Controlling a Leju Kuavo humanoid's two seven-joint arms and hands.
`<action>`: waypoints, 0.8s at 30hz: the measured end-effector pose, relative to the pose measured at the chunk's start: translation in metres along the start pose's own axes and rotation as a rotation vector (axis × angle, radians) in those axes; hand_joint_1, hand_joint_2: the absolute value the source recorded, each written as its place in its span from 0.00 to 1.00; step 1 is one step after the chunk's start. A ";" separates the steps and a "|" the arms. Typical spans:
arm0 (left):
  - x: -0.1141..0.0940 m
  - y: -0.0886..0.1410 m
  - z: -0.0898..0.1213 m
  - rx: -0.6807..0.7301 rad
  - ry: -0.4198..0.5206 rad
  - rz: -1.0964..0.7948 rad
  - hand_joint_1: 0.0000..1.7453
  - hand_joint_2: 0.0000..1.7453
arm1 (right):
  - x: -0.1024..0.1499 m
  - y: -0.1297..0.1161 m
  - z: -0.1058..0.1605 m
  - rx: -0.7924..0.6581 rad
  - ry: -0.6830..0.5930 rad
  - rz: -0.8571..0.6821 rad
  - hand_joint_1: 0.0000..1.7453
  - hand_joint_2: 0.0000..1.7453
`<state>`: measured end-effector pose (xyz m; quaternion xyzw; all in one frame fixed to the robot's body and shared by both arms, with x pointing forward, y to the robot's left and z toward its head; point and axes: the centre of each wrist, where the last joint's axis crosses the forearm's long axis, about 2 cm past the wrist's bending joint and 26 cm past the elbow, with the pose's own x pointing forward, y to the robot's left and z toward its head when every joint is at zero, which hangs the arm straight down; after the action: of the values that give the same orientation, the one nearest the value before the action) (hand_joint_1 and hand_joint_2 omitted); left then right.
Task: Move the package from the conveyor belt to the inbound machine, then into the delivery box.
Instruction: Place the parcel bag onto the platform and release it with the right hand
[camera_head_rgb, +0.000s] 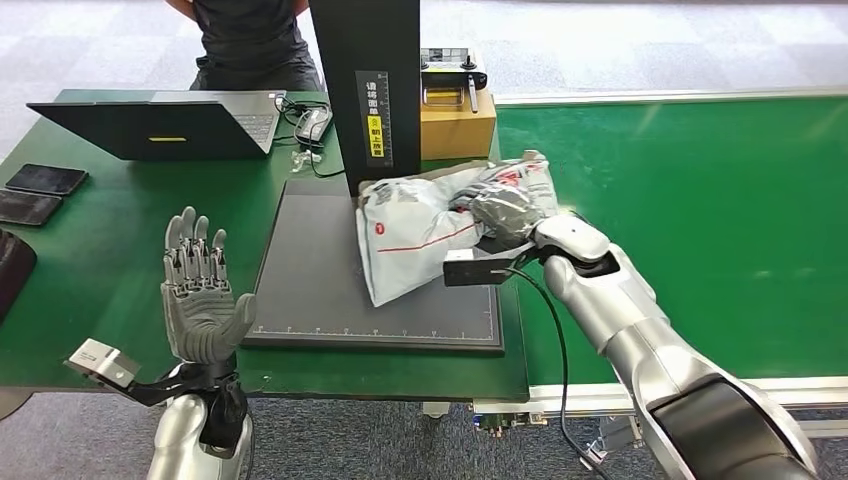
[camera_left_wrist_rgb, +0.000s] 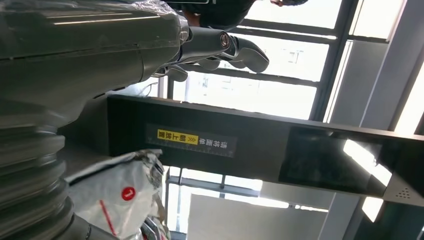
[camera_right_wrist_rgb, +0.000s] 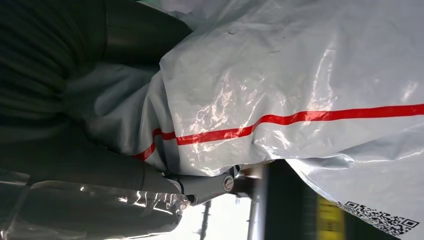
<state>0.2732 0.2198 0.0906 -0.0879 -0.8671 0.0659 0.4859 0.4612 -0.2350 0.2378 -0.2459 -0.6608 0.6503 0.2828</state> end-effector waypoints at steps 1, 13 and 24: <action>0.000 0.000 -0.001 -0.002 -0.001 0.000 0.00 1.00 | 0.005 -0.001 -0.005 0.015 -0.031 0.000 1.00 1.00; -0.002 -0.008 -0.007 -0.048 0.013 0.015 0.00 1.00 | 0.072 0.026 -0.031 0.008 -0.350 -0.236 1.00 1.00; -0.003 -0.014 -0.006 -0.067 0.034 0.014 0.00 1.00 | 0.118 0.069 -0.034 0.038 -0.328 -0.228 0.58 1.00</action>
<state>0.2785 0.2061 0.0941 -0.1111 -0.8597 0.0386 0.4970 0.3967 -0.1260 0.1752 -0.0548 -0.7090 0.6579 0.2480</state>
